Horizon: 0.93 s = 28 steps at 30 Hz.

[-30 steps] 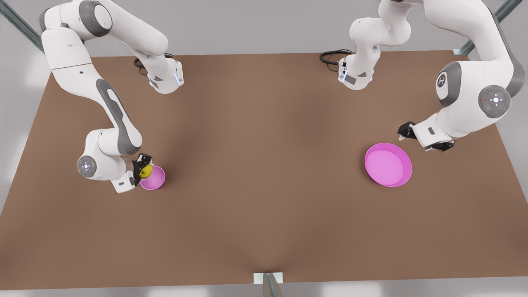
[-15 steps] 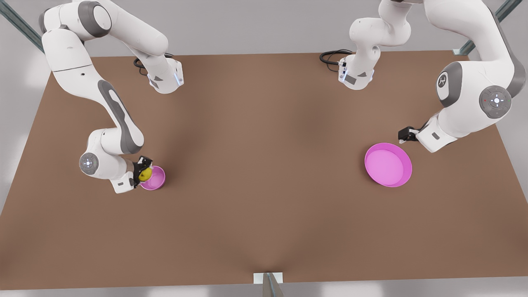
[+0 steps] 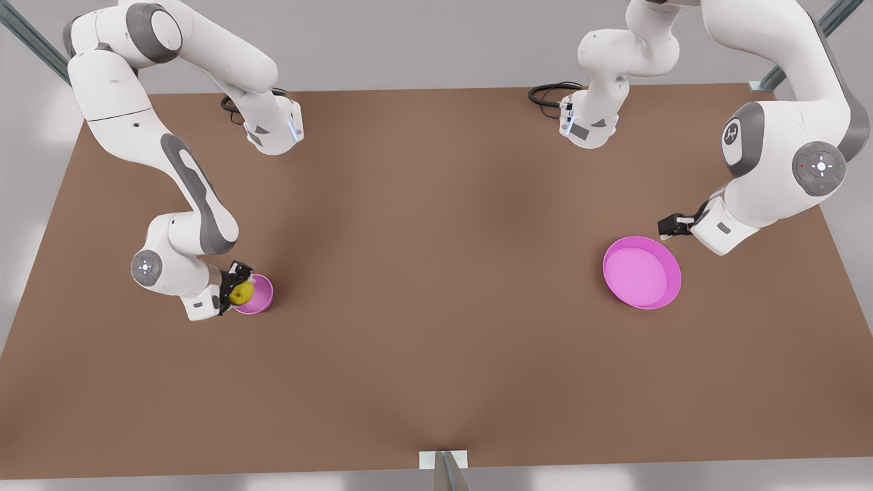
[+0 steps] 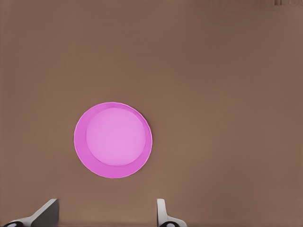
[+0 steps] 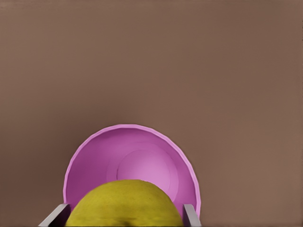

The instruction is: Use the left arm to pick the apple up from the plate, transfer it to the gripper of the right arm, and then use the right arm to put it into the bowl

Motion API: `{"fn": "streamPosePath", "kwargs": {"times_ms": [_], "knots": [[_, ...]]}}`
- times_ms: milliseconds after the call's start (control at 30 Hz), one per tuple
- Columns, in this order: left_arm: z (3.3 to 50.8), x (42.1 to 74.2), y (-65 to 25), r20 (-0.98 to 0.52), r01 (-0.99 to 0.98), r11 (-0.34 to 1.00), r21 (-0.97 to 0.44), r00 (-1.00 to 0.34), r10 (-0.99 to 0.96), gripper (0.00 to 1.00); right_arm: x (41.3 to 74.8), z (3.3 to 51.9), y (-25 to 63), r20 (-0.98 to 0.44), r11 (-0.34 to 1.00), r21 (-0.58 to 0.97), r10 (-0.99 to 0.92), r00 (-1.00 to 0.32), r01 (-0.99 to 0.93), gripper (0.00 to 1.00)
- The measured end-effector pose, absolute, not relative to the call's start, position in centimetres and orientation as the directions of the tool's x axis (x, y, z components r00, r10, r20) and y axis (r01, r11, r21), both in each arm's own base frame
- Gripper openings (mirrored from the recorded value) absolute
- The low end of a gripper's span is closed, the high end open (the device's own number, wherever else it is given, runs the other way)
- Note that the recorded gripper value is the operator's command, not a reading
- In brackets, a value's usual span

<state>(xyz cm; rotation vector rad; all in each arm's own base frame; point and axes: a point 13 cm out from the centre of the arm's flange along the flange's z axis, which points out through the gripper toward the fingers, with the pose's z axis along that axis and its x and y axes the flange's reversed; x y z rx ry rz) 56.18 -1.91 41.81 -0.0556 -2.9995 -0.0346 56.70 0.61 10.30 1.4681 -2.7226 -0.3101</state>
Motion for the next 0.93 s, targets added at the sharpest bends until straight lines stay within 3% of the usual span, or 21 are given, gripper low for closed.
{"fn": "streamPosePath", "kwargs": {"times_ms": [167, 233, 333, 367, 433, 500, 600, 733, 933], "knots": [[41.8, 56.2, -1.9, 0.141, 0.017, 1.000, 0.023, -0.990, 0.014, 1.00, 56.9, 10.4, 0.7, -0.068, 0.540, 0.183, -0.827, -0.558, -0.822, 1.00], [41.8, 56.2, -1.9, 0.141, 0.010, 1.000, 0.024, -0.990, 0.007, 1.00, 59.7, 13.2, 1.3, -0.098, 0.535, 0.140, -0.830, -0.549, -0.833, 1.00], [41.8, 56.2, -1.9, 0.140, 0.002, 1.000, 0.026, -0.990, -0.002, 1.00, 69.7, 26.9, 2.6, -0.189, 0.532, -0.039, -0.835, -0.516, -0.846, 1.00], [41.8, 56.2, -1.9, 0.140, -0.001, 1.000, 0.026, -0.990, -0.005, 1.00, 71.7, 32.5, 3.5, -0.215, 0.527, -0.100, -0.840, -0.499, -0.844, 1.00], [41.9, 56.3, -1.9, 0.137, -0.006, 1.000, 0.026, -0.990, -0.010, 1.00, 72.1, 43.9, 5.1, -0.200, 0.526, -0.241, -0.849, -0.489, -0.816, 1.00], [42.2, 56.4, -1.9, 0.130, -0.012, 1.000, 0.026, -0.991, -0.016, 1.00, 68.9, 49.6, 5.3, -0.151, 0.576, -0.292, -0.816, -0.558, -0.764, 1.00], [42.5, 57.8, -1.9, 0.119, -0.020, 0.999, 0.029, -0.993, -0.023, 1.00, 64.2, 48.7, 3.1, -0.112, 0.713, -0.197, -0.698, -0.707, -0.673, 1.00], [42.5, 58.3, -1.9, 0.123, -0.025, 0.999, 0.033, -0.992, -0.029, 1.00, 64.3, 44.6, -1.0, -0.052, 0.859, -0.074, -0.511, -0.858, -0.507, 1.00], [42.4, 58.2, -1.9, 0.133, -0.032, 0.999, 0.036, -0.990, -0.037, 1.00, 63.4, 46.1, -0.2, -0.030, 0.937, -0.031, -0.348, -0.937, -0.347, 1.00]]}}
